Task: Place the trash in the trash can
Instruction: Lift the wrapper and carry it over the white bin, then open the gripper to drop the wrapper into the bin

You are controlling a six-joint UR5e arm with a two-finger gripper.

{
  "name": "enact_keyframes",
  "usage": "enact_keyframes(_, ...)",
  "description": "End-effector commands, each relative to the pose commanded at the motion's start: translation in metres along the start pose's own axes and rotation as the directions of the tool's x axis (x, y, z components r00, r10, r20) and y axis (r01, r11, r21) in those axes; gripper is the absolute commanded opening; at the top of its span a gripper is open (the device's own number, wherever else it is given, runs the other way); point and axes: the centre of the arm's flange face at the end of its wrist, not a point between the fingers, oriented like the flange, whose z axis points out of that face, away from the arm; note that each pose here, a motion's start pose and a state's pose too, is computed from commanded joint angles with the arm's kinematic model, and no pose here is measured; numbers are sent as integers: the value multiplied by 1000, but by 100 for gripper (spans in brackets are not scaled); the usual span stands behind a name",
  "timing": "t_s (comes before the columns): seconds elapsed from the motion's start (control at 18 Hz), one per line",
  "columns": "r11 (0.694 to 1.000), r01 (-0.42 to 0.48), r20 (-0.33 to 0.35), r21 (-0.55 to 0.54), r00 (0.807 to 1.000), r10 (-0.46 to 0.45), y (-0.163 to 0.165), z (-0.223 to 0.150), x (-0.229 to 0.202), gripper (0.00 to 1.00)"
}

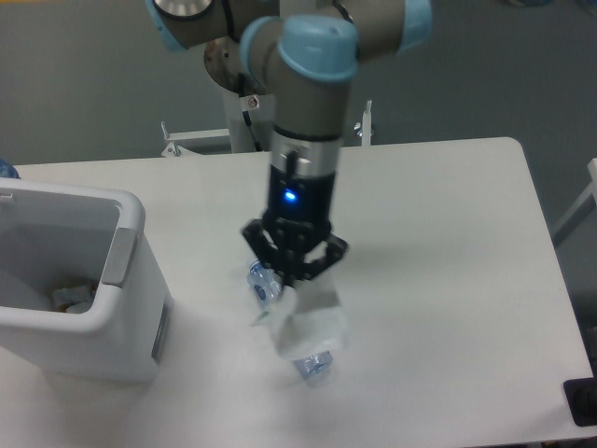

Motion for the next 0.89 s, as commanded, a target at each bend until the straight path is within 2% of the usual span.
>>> enact_keyframes(0.33,996,-47,-46,78,998,50,-23,-39,64,0)
enact_keyframes(0.61,991,-100,-98,85,989,108,-23,-41,114,1)
enact_keyframes(0.67,990,-109,-106,87,987,118,-25,-41,121,7)
enact_keyframes(0.78,989,-122,-117,88,984,132,-27,-37,128,11)
enact_keyframes(0.89,987,-133,-128,87,981,143,-28,-34,136,32)
